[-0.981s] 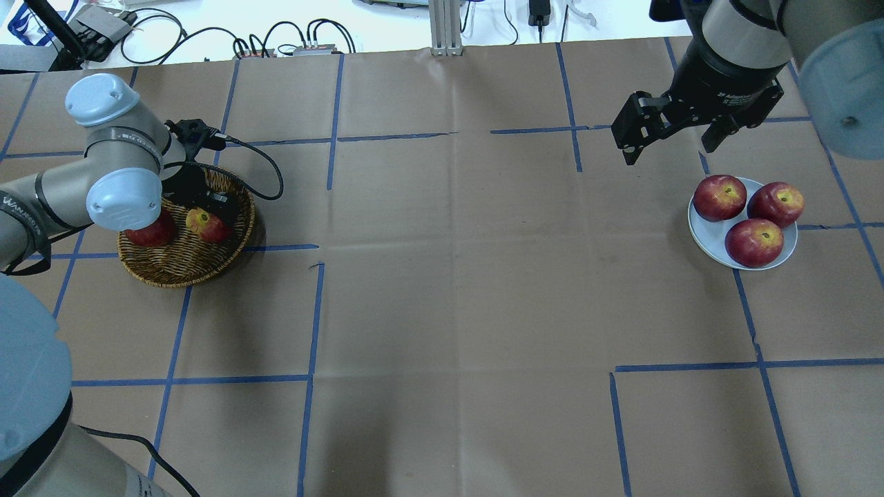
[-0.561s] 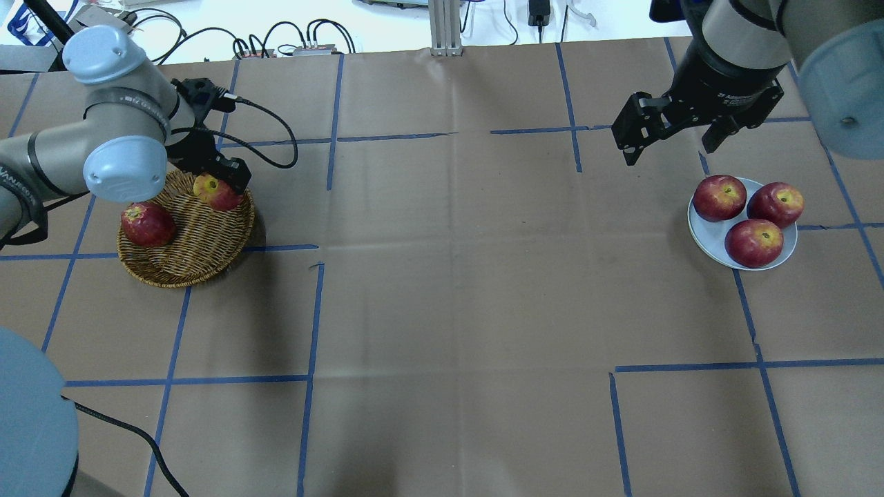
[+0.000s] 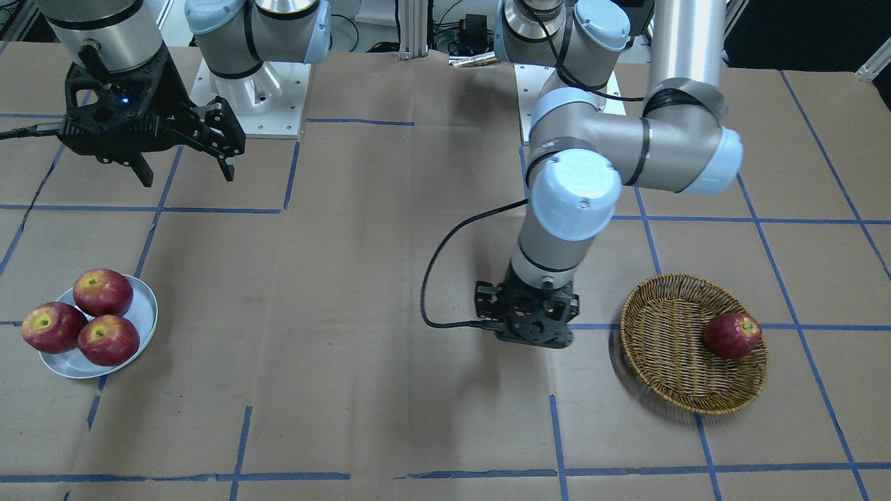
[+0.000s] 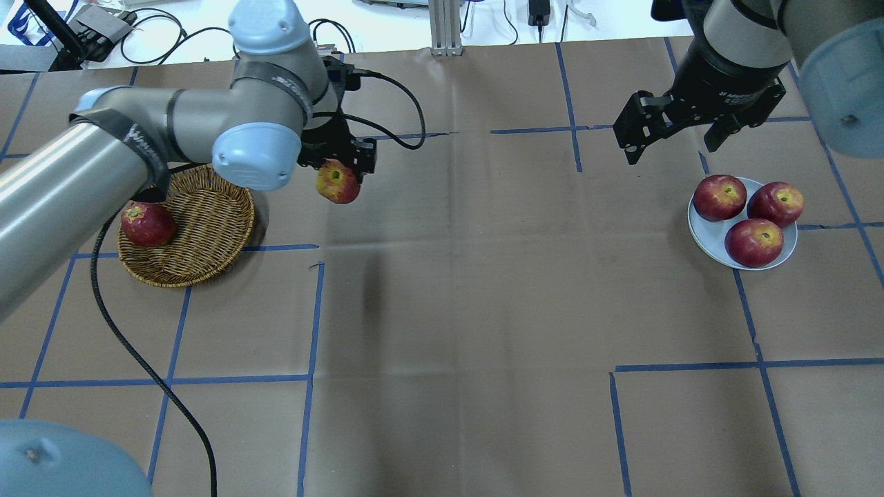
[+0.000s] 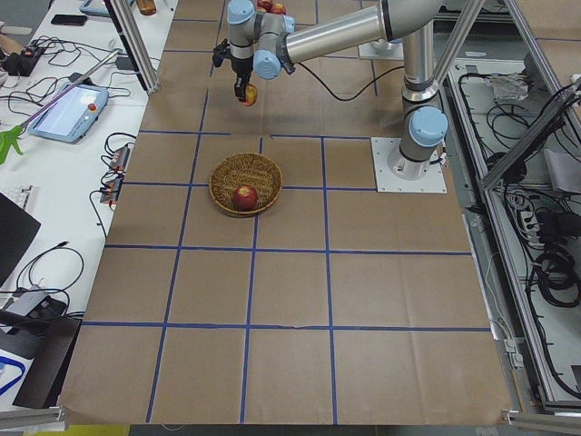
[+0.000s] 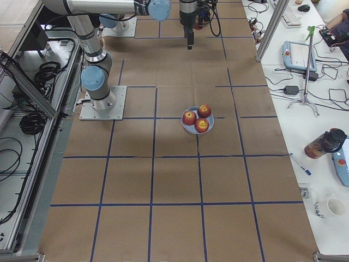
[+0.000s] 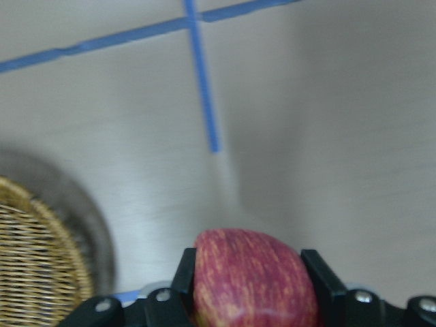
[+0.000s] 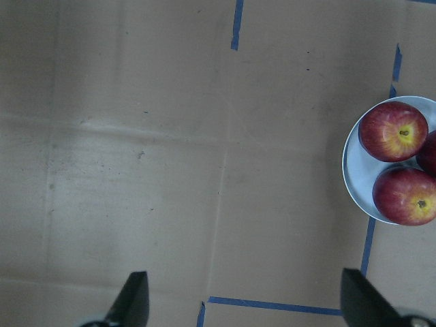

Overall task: Transfer apple from basket to plate
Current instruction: 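Lift the apple with the left gripper and carry it toward the table center, then set the apple on the table and open the left gripper, withdrawing it, then reach the right gripper down to grasp the apple while the left arm rises, then carry the apple with the right gripper over to the blue plate, then release the apple onto the plate while the left gripper lowers over the basket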

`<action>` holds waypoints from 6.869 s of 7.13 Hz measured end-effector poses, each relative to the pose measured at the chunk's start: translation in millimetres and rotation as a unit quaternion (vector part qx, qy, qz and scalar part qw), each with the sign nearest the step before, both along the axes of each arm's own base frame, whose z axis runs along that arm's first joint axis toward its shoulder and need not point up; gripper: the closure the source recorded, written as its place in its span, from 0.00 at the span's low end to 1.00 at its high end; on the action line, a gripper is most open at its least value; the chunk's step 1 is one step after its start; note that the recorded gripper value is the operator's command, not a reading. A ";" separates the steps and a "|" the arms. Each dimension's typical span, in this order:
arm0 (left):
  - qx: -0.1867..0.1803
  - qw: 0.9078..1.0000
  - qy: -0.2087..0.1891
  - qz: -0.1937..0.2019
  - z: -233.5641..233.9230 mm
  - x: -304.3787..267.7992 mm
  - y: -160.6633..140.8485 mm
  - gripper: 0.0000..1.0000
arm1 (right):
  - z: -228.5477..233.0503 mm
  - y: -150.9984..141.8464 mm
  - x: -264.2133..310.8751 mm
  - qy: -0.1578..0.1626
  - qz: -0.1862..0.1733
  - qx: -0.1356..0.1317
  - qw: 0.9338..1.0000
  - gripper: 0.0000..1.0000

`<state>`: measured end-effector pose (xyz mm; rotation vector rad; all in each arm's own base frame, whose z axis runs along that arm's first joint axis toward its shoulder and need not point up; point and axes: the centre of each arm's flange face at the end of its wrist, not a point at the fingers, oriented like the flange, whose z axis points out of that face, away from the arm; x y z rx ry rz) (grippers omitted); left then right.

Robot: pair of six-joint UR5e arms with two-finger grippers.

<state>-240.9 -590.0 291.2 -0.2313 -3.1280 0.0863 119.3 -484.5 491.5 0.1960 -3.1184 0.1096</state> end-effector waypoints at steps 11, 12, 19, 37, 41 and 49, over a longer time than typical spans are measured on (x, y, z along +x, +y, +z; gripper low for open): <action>0.004 1.000 0.010 0.000 -98.6 -130.3 32.6 0.02 | 1.4 2.8 -0.2 0.001 0.000 -0.001 1.000 0.00; 0.004 1.000 0.010 0.000 -99.0 -130.0 32.3 0.01 | 2.3 2.9 -0.2 0.001 0.000 -0.002 1.000 0.00; -0.002 1.000 -0.007 -0.004 120.4 109.5 22.8 0.01 | -14.3 -16.6 42.6 -0.008 -0.035 -0.011 0.999 0.00; -0.106 0.991 -0.021 0.073 199.7 170.4 101.5 0.01 | -180.8 -68.4 192.1 0.005 -0.076 -0.056 0.996 0.51; -0.124 0.989 -0.020 0.079 210.7 169.6 92.3 0.01 | -109.1 -64.4 -43.5 0.042 -0.032 -0.014 0.999 0.55; -0.087 0.993 -0.025 0.072 176.0 162.1 86.8 0.01 | -212.9 -51.2 -252.0 0.021 0.034 -0.031 0.999 0.55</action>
